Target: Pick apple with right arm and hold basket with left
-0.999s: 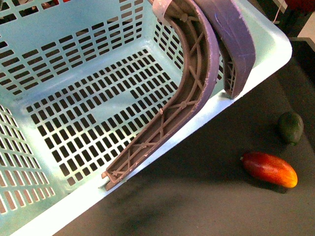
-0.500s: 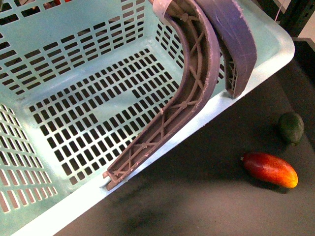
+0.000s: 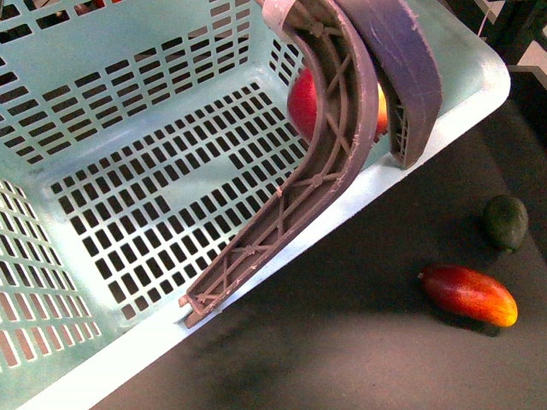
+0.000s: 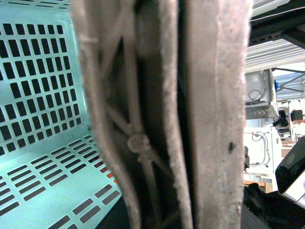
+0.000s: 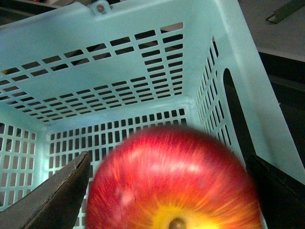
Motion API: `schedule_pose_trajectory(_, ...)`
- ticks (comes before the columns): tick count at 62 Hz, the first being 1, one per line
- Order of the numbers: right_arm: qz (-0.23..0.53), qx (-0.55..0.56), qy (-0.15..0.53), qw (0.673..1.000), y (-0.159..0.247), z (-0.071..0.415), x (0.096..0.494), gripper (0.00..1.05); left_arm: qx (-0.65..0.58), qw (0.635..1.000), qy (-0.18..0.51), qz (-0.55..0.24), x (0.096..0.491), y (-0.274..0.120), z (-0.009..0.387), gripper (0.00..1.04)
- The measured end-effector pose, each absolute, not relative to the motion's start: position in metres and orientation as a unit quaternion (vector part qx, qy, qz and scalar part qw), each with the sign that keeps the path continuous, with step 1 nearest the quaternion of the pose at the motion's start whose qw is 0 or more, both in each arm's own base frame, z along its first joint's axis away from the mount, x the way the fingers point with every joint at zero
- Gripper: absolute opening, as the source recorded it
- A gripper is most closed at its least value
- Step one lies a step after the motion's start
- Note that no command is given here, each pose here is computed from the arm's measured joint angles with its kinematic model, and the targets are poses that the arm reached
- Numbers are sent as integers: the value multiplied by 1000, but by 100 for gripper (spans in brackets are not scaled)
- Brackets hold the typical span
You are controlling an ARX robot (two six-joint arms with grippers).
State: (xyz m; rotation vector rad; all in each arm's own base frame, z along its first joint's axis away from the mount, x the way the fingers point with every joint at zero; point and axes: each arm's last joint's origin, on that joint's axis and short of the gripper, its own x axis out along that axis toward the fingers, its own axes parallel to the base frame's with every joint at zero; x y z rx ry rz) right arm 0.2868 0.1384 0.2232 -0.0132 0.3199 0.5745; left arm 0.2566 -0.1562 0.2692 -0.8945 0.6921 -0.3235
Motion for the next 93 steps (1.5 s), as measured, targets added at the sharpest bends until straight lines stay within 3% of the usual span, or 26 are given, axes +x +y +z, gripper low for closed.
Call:
schedule_pose_trajectory(11, 224, 1, 136, 965, 120, 228, 294, 96, -422, 830, 330, -152, 257, -157, 267, 16)
schedule_pose_trajectory(29, 53, 25, 88, 994, 51, 240, 280, 95, -419, 833, 328, -149, 258, -156, 267, 16)
schedule_pose_trajectory(37, 3, 15, 4, 1000, 39, 234, 263, 75, -419, 832, 329, -152, 257, -157, 268, 16)
schedule_pose_trajectory(64, 1, 0, 5, 1000, 14, 193, 195, 2, -421, 832, 329, -152, 258, -157, 267, 16)
schedule_pose_trajectory(93, 0, 2, 6, 1000, 0, 176, 153, 2, -421, 832, 329, -151, 258, -157, 267, 16)
